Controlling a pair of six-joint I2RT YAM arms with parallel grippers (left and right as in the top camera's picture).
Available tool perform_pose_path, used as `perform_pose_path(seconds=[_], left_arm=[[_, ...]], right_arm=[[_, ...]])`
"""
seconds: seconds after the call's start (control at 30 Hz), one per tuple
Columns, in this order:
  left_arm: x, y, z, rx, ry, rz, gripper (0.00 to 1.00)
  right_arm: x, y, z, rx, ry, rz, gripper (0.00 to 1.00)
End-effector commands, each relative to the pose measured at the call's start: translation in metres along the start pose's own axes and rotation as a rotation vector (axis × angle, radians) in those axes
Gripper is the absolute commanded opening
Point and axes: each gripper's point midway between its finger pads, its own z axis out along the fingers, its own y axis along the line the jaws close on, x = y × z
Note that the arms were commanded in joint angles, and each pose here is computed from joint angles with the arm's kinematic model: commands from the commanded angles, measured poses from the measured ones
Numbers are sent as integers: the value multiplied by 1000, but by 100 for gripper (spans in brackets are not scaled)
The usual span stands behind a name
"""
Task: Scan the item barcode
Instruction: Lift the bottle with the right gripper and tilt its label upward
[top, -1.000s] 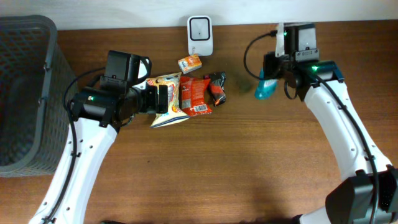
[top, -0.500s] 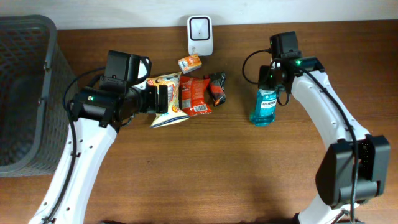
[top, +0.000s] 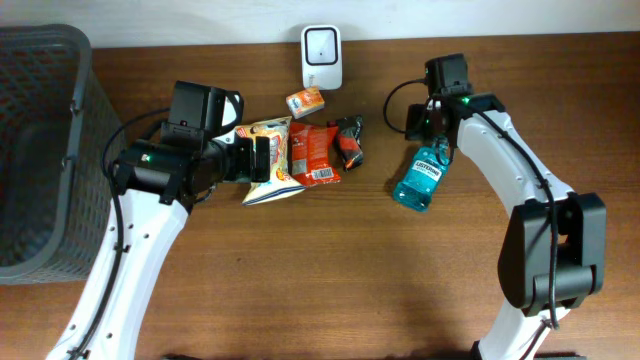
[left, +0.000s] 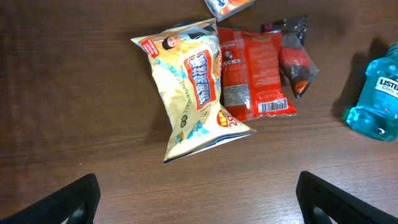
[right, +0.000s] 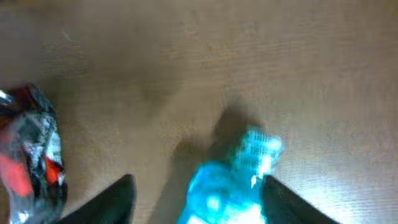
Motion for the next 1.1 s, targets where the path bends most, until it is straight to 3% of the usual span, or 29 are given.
perform_pose_path(seconds=[0.0,0.07,0.2,0.33,0.4,0.47,0.7,1.07], left_arm=[[-2,1,-1,-6,-4,6,99],[-2,1,-1,-6,-4,6,99],[-2,1,-1,-6,-4,6,99],[-2,1,-1,-6,-4,6,99],[-2,1,-1,-6,-4,6,99],[-2,1,-1,-6,-4,6,99],[-2,1,-1,-6,-4,6,99],[-2,1,-1,-6,-4,6,99]], right_arm=[[11,1,-13,-12,62,5,88],[31,4,-15,-31,146,50,99],[61,38,-26,-237,299,71,98],[61,30,-24,-185,297,108,98],[63,8,-21,-30,291,289,82],[65,-5,-21,52,282,357,77],[82,-17,-12,125,300,403,77],[92,-10,21,59,256,414,86]])
